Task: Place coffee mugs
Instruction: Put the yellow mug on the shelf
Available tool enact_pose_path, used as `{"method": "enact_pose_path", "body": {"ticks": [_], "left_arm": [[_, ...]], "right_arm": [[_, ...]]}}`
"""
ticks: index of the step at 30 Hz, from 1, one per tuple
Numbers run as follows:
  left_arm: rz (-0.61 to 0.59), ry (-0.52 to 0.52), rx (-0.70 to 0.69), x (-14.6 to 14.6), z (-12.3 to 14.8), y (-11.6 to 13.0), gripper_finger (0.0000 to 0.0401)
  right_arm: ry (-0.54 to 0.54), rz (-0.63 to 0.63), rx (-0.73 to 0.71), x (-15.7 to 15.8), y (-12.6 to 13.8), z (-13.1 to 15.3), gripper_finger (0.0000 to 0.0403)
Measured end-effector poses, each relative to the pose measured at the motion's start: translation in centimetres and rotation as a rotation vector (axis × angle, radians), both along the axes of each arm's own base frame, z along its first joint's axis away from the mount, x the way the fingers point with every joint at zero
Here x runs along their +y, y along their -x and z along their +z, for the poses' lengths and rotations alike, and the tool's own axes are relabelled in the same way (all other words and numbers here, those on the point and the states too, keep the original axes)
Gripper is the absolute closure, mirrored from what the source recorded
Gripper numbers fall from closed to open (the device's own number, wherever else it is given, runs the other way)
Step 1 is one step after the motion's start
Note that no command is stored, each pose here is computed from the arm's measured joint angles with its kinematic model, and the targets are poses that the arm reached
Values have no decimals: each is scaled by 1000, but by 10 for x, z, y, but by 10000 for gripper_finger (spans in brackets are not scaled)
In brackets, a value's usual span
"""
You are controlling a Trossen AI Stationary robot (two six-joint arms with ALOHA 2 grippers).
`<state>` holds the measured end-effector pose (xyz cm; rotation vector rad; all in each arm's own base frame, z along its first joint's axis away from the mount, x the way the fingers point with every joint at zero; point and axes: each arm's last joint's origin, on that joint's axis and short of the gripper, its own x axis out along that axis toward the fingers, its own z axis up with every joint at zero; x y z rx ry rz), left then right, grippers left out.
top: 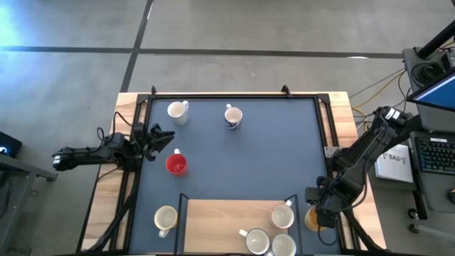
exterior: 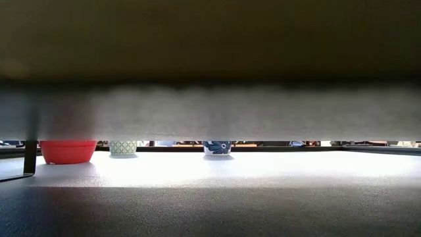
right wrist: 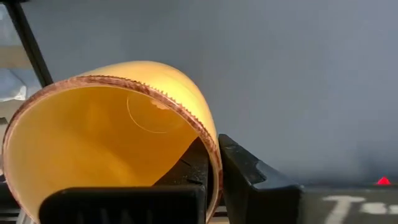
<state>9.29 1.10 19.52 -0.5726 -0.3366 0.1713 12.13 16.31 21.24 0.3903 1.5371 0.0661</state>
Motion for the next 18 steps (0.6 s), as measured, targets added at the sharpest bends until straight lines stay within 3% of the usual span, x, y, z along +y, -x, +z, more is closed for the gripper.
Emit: {"method": "enact_pose_path", "body": {"ticks": [9,18], "left_arm": [[0,0,0,0,0,0,285],[0,0,0,0,0,0,285]], "right_arm": [[170,-137,70,-25,-6,9,392],[181,-203,46,-58,-34,10,391]]}}
